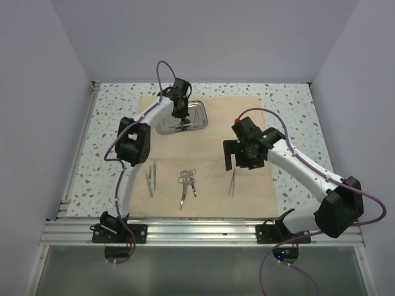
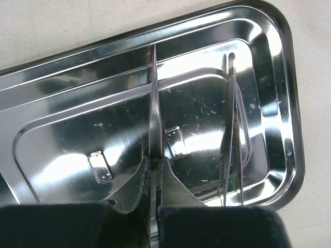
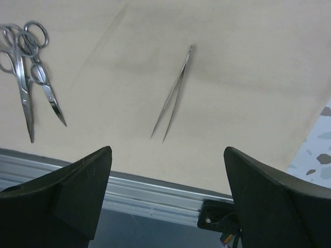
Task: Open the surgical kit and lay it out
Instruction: Pick up the medical item from the container, then place the medical item in the surgical kit.
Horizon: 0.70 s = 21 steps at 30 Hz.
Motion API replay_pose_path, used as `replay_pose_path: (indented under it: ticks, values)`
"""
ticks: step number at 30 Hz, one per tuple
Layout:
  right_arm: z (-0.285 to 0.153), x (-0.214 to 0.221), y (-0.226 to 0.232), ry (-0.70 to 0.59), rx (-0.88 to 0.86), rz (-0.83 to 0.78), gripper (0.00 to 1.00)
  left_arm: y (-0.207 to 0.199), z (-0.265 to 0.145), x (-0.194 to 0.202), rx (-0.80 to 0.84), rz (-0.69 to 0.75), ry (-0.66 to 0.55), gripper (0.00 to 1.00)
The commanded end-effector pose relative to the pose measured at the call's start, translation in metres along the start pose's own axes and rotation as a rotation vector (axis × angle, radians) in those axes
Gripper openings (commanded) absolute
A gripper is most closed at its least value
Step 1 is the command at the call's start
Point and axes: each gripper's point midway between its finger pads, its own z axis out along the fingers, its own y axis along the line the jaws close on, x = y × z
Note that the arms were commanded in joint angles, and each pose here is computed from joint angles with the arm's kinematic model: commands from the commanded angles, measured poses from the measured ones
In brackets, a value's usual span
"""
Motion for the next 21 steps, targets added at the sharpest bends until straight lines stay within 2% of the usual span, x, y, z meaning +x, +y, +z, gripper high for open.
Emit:
replay_pose_path:
  ticks: [1, 5, 11, 14, 17, 19, 21]
  values:
    - [-0.026, -0.038, 0.005, -0.122, 0.023, -0.004, 0.94, -0.015, -0.039, -0.035, 0.063, -0.006, -0.072, 0.00]
    - [-0.052, -0.071, 0.001, -0.254, 0.064, 0.042, 0.96, -0.026, -0.078, -0.048, 0.097, -0.055, -0.113, 0.00]
    - [-0.085, -0.095, -0.011, -0.376, 0.137, 0.108, 0.96, -0.054, -0.135, -0.017, 0.108, -0.087, -0.107, 0.00]
    - [-0.096, -0.096, -0.018, -0.419, 0.153, 0.142, 0.97, -0.084, -0.159, 0.022, 0.112, -0.098, -0.076, 0.00]
    - [-0.110, -0.092, -0.025, -0.449, 0.160, 0.198, 0.97, -0.130, -0.182, 0.080, 0.141, -0.065, -0.013, 0.00]
    - [-0.120, -0.087, -0.031, -0.470, 0.163, 0.243, 0.97, -0.151, -0.192, 0.123, 0.144, -0.051, 0.030, 0.00]
    - [-0.126, -0.081, -0.034, -0.480, 0.157, 0.275, 0.97, -0.165, -0.197, 0.148, 0.147, -0.044, 0.052, 0.00]
